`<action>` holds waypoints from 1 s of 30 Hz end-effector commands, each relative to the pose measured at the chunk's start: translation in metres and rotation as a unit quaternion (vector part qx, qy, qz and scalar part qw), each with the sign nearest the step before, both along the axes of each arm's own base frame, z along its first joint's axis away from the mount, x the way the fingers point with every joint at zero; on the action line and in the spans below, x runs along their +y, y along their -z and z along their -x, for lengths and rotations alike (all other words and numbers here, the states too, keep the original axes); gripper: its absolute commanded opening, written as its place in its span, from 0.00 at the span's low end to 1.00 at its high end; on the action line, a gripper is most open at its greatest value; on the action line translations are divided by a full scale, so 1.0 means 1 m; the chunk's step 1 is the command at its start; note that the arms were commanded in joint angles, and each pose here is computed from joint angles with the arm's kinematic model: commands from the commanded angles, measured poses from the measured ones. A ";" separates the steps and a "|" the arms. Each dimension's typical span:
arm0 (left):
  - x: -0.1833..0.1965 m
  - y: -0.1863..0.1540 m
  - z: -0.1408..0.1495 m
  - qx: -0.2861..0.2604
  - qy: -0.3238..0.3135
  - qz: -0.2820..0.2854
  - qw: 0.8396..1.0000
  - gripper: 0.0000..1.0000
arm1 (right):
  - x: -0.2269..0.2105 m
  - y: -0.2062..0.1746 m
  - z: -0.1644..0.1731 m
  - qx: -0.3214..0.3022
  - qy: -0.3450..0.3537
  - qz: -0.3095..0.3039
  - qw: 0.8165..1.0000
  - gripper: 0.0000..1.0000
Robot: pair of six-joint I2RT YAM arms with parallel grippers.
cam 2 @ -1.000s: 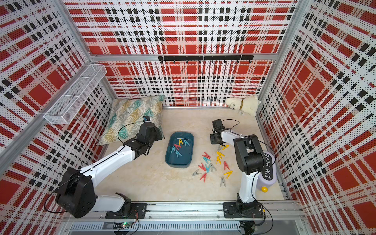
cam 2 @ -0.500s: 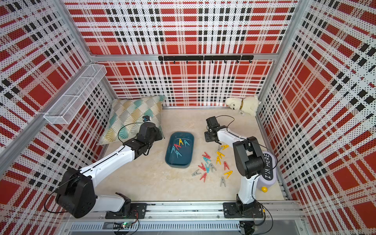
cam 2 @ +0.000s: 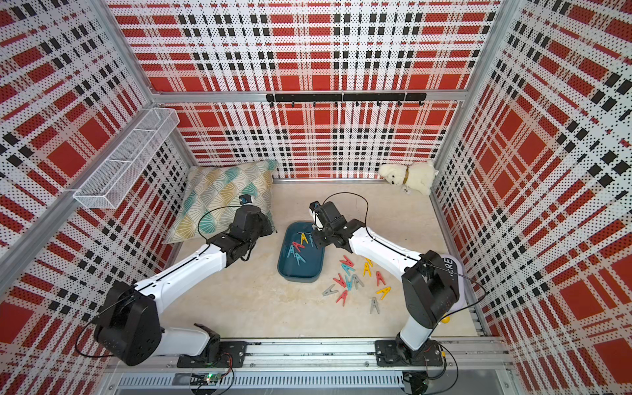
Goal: Put the clothespins into the storage box
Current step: Pick up the clothespin from the center of the board, then place the clothespin in the storage box.
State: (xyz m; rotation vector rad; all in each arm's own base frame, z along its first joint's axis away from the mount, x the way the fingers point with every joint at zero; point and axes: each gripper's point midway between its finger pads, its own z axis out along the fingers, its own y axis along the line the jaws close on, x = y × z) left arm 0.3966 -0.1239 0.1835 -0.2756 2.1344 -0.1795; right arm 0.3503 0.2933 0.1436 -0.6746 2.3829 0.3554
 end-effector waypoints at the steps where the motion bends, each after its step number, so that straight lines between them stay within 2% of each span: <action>1: -0.001 -0.006 -0.006 -0.012 -0.003 0.006 1.000 0.29 | 0.018 0.019 0.012 0.034 -0.011 0.011 0.999 0.09; 10: 0.000 -0.007 -0.004 -0.014 0.000 0.008 1.000 0.29 | 0.040 0.048 0.025 0.088 0.016 0.016 0.996 0.08; 17: -0.001 -0.012 -0.004 -0.019 0.004 0.012 1.000 0.29 | 0.032 0.071 0.028 0.118 0.066 0.043 0.990 0.08; 30: 0.003 -0.013 -0.005 -0.021 0.003 0.011 1.000 0.29 | 0.045 0.106 0.027 0.151 0.070 0.040 0.985 0.08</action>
